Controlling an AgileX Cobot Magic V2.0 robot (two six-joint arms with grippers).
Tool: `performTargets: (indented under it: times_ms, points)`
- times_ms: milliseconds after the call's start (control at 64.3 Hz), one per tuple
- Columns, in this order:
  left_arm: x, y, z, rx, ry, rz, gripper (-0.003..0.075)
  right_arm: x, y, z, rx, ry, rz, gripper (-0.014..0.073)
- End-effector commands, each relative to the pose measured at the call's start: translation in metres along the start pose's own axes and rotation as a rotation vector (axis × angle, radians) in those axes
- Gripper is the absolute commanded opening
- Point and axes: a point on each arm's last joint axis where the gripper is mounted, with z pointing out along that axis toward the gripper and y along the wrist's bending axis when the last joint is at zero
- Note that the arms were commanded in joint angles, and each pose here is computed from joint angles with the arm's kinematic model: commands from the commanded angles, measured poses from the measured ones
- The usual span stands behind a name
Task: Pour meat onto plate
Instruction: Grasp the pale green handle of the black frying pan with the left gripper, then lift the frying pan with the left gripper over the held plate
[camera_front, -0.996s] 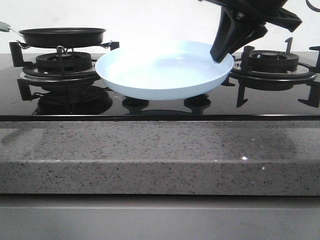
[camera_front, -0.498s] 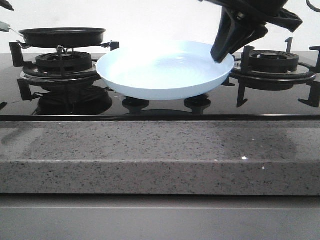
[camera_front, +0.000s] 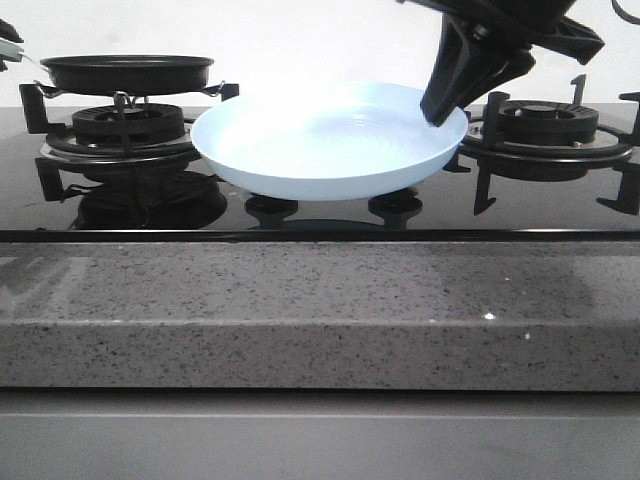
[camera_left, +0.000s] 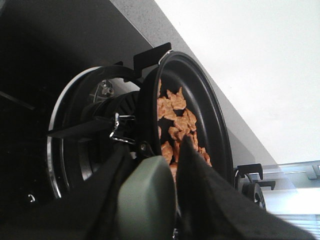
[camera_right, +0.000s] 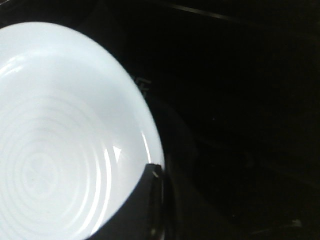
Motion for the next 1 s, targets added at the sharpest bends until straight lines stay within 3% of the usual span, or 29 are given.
performTargets:
  times_ms: [0, 638, 887, 980]
  points:
    - [-0.0059, -0.0324, -0.0109, 0.116, -0.037, 0.017, 0.0187, -0.0120, 0.0090, -0.0238, -0.026, -0.114, -0.003, -0.0113]
    - [-0.0056, -0.0379, -0.0144, 0.185, -0.022, 0.011, 0.0183, -0.0120, 0.0090, -0.0238, -0.026, -0.114, -0.003, -0.0113]
    - [-0.0052, -0.0382, -0.0144, 0.189, -0.019, 0.022, 0.0011, -0.0120, 0.0090, -0.0238, -0.026, -0.114, -0.003, -0.0113]
    - [-0.0045, -0.0392, -0.0146, 0.201, -0.011, 0.021, -0.0001, -0.0120, 0.0090, -0.0238, -0.026, -0.114, -0.003, -0.0113]
